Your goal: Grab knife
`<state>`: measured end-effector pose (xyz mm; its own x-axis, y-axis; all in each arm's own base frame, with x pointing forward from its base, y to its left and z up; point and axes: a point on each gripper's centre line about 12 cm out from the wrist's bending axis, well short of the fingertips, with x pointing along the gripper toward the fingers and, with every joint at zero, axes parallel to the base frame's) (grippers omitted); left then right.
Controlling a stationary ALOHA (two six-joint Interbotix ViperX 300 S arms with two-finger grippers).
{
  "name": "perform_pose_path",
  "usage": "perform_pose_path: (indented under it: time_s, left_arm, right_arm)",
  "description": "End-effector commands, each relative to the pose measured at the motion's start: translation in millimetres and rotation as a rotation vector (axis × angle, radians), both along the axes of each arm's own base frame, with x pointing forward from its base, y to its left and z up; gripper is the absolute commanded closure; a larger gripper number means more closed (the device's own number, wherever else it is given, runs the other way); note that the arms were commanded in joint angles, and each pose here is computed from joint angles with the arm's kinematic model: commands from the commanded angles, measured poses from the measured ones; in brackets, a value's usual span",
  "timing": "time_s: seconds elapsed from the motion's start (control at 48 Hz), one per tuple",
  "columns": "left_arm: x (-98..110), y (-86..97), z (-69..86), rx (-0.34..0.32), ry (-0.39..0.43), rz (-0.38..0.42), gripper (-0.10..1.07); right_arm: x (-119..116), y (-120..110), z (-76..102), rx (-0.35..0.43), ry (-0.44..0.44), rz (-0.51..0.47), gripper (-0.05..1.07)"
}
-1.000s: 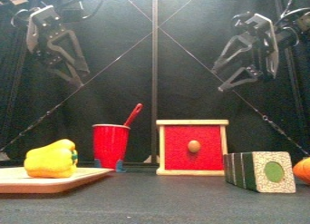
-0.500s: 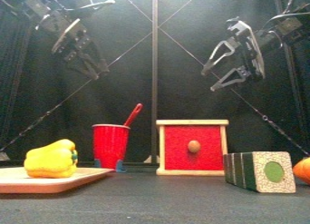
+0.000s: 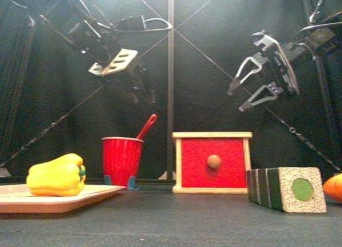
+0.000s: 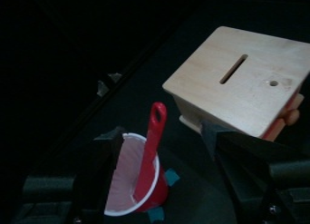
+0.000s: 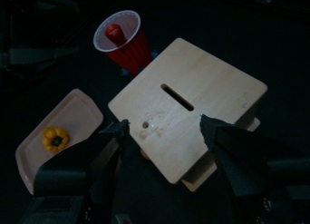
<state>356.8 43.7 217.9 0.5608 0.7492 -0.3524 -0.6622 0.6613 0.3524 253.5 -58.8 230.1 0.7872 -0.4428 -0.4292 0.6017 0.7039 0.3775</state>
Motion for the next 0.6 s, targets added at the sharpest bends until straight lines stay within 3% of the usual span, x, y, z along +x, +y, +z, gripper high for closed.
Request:
perform_pose_path:
  time_s: [0.0, 0.271, 0.583]
  left_arm:
    - [15, 5.3, 3.4, 0.016, -0.020, 0.040, -0.02]
    - [40, 8.0, -5.7, -0.038, -0.042, 0.101, -0.01]
    - [42, 30.1, -25.8, -0.047, -0.021, 0.173, 0.05]
  right_arm:
    - [-2, -1, 7.6, -0.005, -0.026, -0.006, 0.07]
    - [-8, 0, 4.6, 0.004, -0.028, -0.008, 0.07]
    - [-10, 0, 5.3, 0.004, -0.033, -0.008, 0.07]
